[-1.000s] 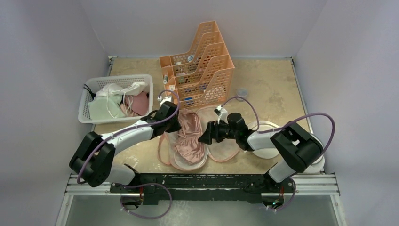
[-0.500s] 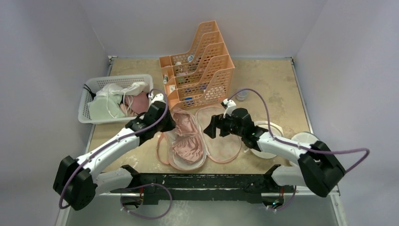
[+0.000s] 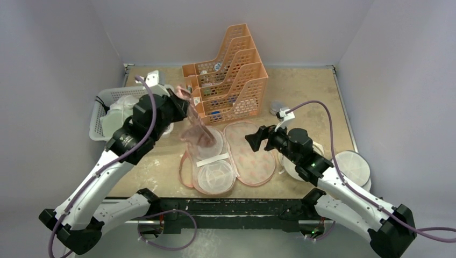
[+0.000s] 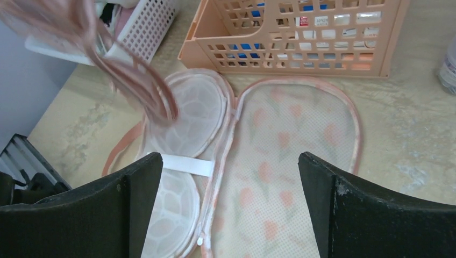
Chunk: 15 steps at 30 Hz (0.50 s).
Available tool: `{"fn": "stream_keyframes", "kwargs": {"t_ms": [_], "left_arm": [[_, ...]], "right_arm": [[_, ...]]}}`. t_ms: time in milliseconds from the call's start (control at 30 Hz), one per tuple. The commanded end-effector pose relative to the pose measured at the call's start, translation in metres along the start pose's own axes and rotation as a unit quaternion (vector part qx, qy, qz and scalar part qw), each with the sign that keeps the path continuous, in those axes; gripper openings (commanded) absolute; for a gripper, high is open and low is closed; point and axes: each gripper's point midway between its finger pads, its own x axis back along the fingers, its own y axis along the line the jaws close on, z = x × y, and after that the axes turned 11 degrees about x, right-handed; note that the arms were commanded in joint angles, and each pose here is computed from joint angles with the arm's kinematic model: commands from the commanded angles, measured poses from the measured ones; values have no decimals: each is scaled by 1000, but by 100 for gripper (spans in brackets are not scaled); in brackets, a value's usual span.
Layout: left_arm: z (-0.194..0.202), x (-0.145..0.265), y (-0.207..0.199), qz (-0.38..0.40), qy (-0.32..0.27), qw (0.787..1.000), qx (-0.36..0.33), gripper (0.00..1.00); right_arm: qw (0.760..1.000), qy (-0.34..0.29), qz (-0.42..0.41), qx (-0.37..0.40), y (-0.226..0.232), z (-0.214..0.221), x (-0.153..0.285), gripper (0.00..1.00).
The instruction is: Unzip the laundry bag and remove the bra
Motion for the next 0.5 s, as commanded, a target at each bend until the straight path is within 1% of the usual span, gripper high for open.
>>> {"fn": "stream_keyframes", "kwargs": {"t_ms": [0, 133, 267, 300, 367, 433, 467], "left_arm": [[-70, 18, -20, -11, -106, 994, -19, 0], [-107, 20, -30, -28, -168, 985, -16, 0], [-138, 19, -27, -78, -225, 971, -13, 0], [-146, 21, -24, -98, -244, 965, -9, 0], [-168, 29, -12, -149, -298, 943, 6, 0], [-182, 39, -1, -183, -341, 922, 27, 0], [-185, 42, 2, -192, -355, 914, 32, 0]], "right_arm": [[999, 13, 36, 18, -14, 5, 6, 99], [999, 10, 36, 17, -14, 3, 9, 99], [999, 4, 36, 18, -13, -6, 13, 99], [999, 4, 39, 19, -14, -7, 14, 99], [999, -1, 45, 21, -15, -12, 18, 99], [998, -7, 51, 25, -17, -16, 22, 99], [998, -9, 53, 27, -18, -17, 23, 99]]}}
